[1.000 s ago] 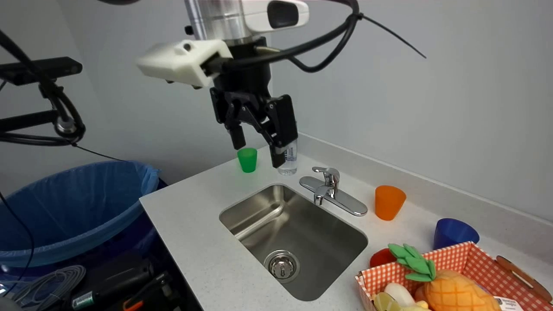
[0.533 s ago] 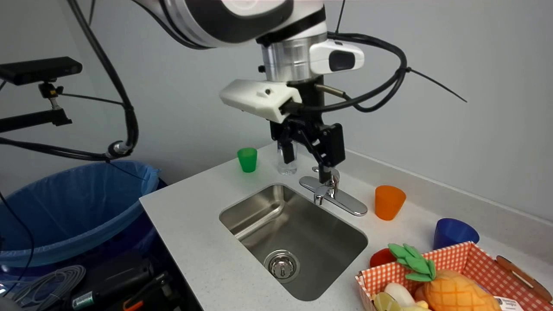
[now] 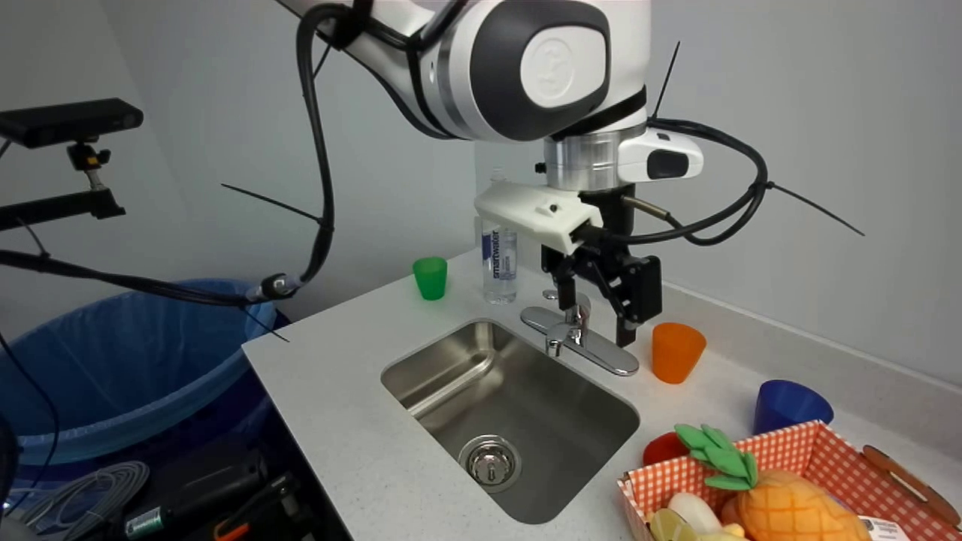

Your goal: Put the red plushy in the box

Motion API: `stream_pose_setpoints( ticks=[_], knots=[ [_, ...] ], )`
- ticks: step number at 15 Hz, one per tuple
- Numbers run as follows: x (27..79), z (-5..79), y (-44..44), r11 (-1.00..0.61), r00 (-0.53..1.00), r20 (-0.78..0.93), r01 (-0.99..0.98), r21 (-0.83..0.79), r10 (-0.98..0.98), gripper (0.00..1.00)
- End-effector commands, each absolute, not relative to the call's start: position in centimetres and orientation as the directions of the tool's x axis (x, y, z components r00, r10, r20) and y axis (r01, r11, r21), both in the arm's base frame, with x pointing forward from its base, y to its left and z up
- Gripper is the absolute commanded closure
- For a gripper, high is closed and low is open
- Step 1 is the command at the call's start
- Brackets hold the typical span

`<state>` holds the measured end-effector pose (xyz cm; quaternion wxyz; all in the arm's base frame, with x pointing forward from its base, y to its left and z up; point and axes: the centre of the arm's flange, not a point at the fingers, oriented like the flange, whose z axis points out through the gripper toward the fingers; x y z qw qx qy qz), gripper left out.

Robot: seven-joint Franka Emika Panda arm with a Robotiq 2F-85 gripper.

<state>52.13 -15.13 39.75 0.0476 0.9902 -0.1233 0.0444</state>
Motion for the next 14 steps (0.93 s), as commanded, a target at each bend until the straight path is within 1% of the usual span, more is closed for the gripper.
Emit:
stream_pose_setpoints(
  ticks=[1, 10, 14],
  knots=[
    [52.2, 39.5, -15.1, -0.965, 0.966, 0.095, -0.247, 0.084, -0.239, 0.00],
    [52.1, 39.7, -15.0, -0.966, 0.966, 0.098, -0.246, 0.083, -0.238, 0.00],
    [54.6, 38.0, -15.7, -0.938, 0.941, 0.092, -0.335, 0.094, -0.327, 0.00]
  ],
)
